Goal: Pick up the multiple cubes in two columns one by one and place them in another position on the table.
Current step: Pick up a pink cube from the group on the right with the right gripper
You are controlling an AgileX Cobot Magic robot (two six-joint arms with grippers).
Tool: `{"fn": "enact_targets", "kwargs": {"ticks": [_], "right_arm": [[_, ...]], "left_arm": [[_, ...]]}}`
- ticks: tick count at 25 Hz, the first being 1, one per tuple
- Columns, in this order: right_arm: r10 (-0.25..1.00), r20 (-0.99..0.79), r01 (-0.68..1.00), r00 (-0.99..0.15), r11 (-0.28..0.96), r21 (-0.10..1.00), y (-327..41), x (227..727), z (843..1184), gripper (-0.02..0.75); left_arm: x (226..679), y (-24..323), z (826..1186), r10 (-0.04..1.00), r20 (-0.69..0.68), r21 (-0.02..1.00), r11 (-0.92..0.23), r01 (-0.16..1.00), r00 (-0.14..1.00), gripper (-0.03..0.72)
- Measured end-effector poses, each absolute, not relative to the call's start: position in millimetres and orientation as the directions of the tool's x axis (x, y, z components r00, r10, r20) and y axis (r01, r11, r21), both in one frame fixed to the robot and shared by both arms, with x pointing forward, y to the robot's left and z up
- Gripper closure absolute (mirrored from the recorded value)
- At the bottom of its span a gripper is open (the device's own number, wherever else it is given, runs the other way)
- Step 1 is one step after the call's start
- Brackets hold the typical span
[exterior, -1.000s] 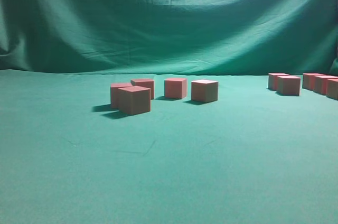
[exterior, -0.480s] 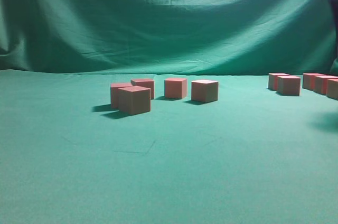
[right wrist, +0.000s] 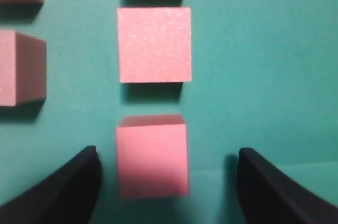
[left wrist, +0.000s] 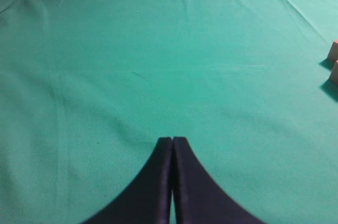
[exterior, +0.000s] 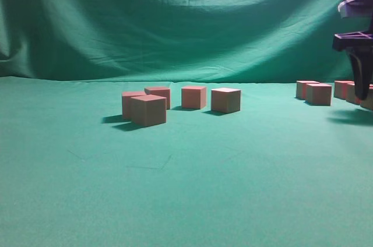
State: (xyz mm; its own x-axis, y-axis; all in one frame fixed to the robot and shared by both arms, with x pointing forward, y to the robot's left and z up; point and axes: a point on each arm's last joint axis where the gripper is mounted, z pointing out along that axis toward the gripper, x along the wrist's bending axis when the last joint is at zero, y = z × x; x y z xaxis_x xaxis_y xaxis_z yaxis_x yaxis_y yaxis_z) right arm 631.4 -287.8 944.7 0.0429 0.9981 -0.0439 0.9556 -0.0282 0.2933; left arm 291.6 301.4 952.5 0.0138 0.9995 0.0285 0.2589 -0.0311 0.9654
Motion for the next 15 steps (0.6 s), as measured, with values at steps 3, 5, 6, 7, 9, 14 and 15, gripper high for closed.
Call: {"fn": "enact_targets", "kwargs": {"ticks": [3, 5, 6, 7, 9, 14, 15], "right_arm": [[0.999, -0.046, 0.956, 0.028, -0.013, 0.294, -287.5, 634.5, 936.3, 0.220], [0.999, -0.048, 0.956, 0.021, -0.006, 0.292, -287.4, 635.4, 933.0, 0.220], [0.999, -0.048, 0.956, 0.020, -0.005, 0.292, -287.4, 635.7, 931.9, 0.220], [0.999, -0.048, 0.956, 0.019, -0.004, 0.294, -287.3, 635.9, 931.9, 0.220], [0.999, -0.045, 0.955, 0.019, -0.004, 0.298, -287.1, 636.5, 931.5, 0.336], [0.999, -0.045, 0.956, 0.020, -0.006, 0.294, -287.0, 636.4, 931.7, 0.482], [0.999, -0.046, 0.957, 0.020, -0.006, 0.289, -287.1, 636.8, 933.0, 0.482]], "left_arm": [[291.6, 301.4, 952.5, 0.999, 0.028, 0.965, -0.031, 0.259, 0.014, 0.688], [291.6, 301.4, 952.5, 0.999, 0.028, 0.965, -0.031, 0.259, 0.014, 0.688], [291.6, 301.4, 952.5, 0.999, 0.028, 0.965, -0.031, 0.259, 0.014, 0.688], [291.6, 301.4, 952.5, 0.999, 0.028, 0.965, -0.031, 0.259, 0.014, 0.688], [291.6, 301.4, 952.5, 0.999, 0.028, 0.965, -0.031, 0.259, 0.014, 0.688], [291.6, 301.4, 952.5, 0.999, 0.028, 0.965, -0.031, 0.259, 0.014, 0.688], [291.6, 301.4, 952.5, 0.999, 0.028, 0.965, -0.031, 0.259, 0.014, 0.688]]}}
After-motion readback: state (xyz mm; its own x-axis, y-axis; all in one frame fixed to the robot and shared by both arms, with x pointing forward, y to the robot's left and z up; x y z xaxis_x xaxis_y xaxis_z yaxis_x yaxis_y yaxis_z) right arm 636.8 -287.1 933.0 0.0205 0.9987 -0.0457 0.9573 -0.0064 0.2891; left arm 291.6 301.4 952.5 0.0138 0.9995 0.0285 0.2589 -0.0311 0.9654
